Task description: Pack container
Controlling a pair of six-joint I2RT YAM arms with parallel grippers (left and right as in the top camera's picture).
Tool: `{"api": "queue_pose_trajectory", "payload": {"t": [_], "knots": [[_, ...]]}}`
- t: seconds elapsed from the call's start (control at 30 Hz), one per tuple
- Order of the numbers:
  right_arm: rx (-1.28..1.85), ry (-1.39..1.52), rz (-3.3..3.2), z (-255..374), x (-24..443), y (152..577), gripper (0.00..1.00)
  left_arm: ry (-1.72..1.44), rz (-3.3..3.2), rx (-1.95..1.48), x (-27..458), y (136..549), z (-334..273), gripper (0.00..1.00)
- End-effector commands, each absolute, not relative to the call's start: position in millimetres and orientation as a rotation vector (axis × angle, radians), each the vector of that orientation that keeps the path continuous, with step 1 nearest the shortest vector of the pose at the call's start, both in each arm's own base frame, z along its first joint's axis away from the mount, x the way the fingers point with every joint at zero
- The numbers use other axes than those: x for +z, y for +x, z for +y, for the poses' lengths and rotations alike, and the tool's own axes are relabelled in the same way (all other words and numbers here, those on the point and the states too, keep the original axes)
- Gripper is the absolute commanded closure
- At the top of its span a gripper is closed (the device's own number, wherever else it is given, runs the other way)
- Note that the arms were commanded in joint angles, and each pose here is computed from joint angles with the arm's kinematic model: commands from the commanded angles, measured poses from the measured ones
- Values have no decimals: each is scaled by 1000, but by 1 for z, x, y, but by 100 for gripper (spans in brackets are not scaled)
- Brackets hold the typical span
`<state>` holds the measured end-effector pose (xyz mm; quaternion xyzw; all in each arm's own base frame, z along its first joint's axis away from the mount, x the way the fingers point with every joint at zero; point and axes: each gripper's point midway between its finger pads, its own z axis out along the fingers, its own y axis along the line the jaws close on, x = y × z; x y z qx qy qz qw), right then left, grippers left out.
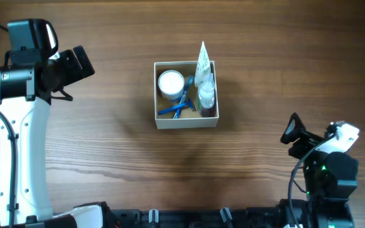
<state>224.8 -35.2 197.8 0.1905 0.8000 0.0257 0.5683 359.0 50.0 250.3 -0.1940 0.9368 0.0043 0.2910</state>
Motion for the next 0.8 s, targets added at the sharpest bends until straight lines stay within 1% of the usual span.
{"api": "queue_pose_trajectory", "payload": {"t": [0.0, 0.5, 0.7, 0.77], "knots": [[103, 358, 1870, -23, 188, 225, 0, -537, 2496, -2, 249, 360, 51, 0], [131, 336, 1896, -17, 145, 223, 0, -537, 2496, -2, 249, 360, 51, 0], [183, 410, 1901, -17, 121, 222, 0, -536, 2497, -2, 249, 360, 51, 0], [186, 406, 1878, -17, 126, 222, 0, -537, 2496, -2, 249, 360, 51, 0]]}}
